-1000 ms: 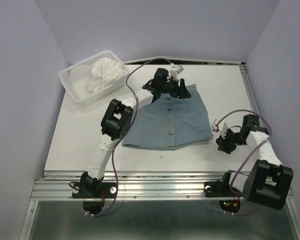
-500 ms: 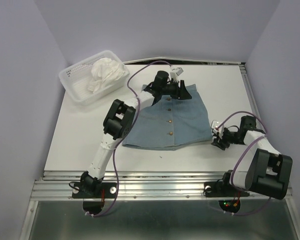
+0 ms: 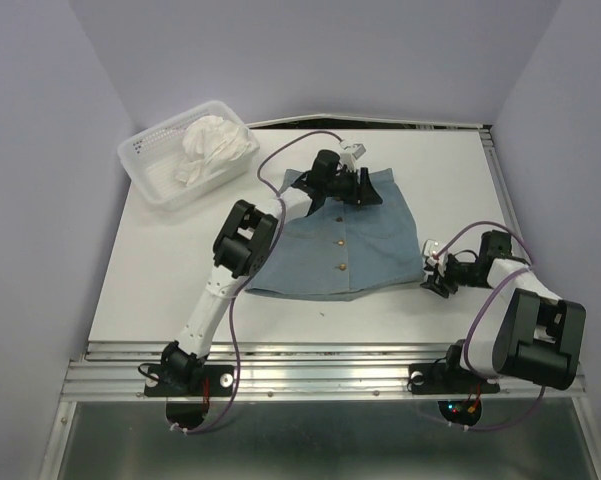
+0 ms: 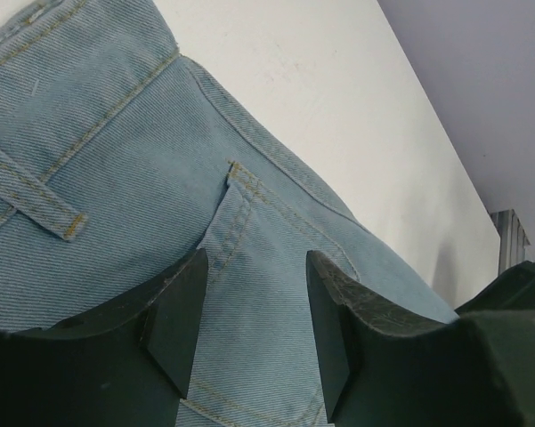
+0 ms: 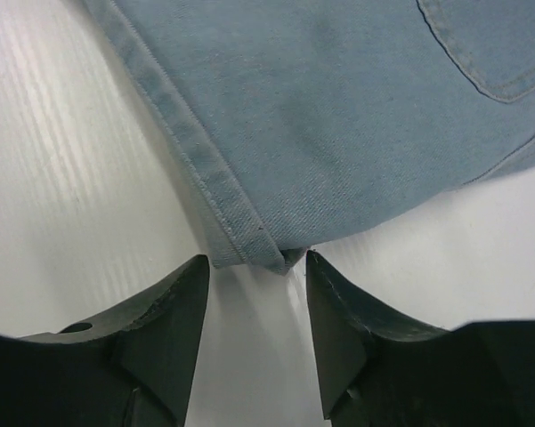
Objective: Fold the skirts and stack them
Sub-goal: Flatten the skirt out
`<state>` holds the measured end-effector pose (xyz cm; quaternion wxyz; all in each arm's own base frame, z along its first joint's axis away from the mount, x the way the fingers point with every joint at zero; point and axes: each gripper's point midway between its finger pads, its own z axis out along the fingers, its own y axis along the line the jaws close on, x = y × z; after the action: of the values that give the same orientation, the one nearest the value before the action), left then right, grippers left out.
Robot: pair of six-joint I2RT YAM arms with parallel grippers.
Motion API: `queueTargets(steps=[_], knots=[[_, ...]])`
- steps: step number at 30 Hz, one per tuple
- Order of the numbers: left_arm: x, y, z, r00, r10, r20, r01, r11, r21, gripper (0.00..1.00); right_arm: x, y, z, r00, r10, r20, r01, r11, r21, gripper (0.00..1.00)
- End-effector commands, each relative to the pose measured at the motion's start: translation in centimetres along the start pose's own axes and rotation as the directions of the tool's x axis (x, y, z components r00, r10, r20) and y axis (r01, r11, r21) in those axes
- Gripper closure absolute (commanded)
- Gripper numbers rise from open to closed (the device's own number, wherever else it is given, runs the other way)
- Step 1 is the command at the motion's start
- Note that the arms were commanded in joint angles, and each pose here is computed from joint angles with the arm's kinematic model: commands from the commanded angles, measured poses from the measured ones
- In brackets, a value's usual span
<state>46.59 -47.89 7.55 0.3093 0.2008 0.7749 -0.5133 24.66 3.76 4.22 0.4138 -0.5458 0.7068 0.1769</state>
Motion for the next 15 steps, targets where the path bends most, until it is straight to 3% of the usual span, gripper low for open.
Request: queueTargets(steps=[1, 5, 8, 10, 11, 15], knots=[[-2.7, -3.0, 0.1, 0.996, 0.055, 0.063, -0.059, 0.997, 0.057, 0.42, -0.5, -2.1, 0.5, 0.999, 0.002, 0.034, -0.003, 0.999, 0.052, 0.46], [-2.4, -3.2, 0.2, 0.997, 0.055, 0.057, -0.059, 0.996, 0.063, 0.42, -0.4, -3.0, 0.6, 0.999, 0.013, 0.035, -0.015, 0.998, 0.059, 0.51], [-2.2, -3.0, 0.3, 0.997, 0.054, 0.057, -0.057, 0.997, 0.054, 0.42, -0.7, -3.5, 0.5, 0.999, 0.012, 0.045, -0.015, 0.998, 0.063, 0.62], [-2.0, -2.5, 0.4, 0.997, 0.044, 0.058, -0.046, 0.998, 0.035, 0.43, -1.5, -3.3, 0.4, 0.997, 0.035, 0.069, -0.038, 0.998, 0.043, 0.91], [-1.9, -2.1, 0.5, 0.998, 0.041, 0.057, -0.042, 0.999, 0.02, 0.45, -2.3, -3.8, 0.0, 0.996, 0.031, 0.084, -0.035, 0.998, 0.049, 0.99], [-1.2, 1.2, 0.3, 0.998, 0.019, 0.053, -0.012, 0.991, -0.13, 0.55, -4.3, -4.4, -1.6, 0.995, 0.059, 0.082, -0.063, 0.997, 0.054, 0.99]])
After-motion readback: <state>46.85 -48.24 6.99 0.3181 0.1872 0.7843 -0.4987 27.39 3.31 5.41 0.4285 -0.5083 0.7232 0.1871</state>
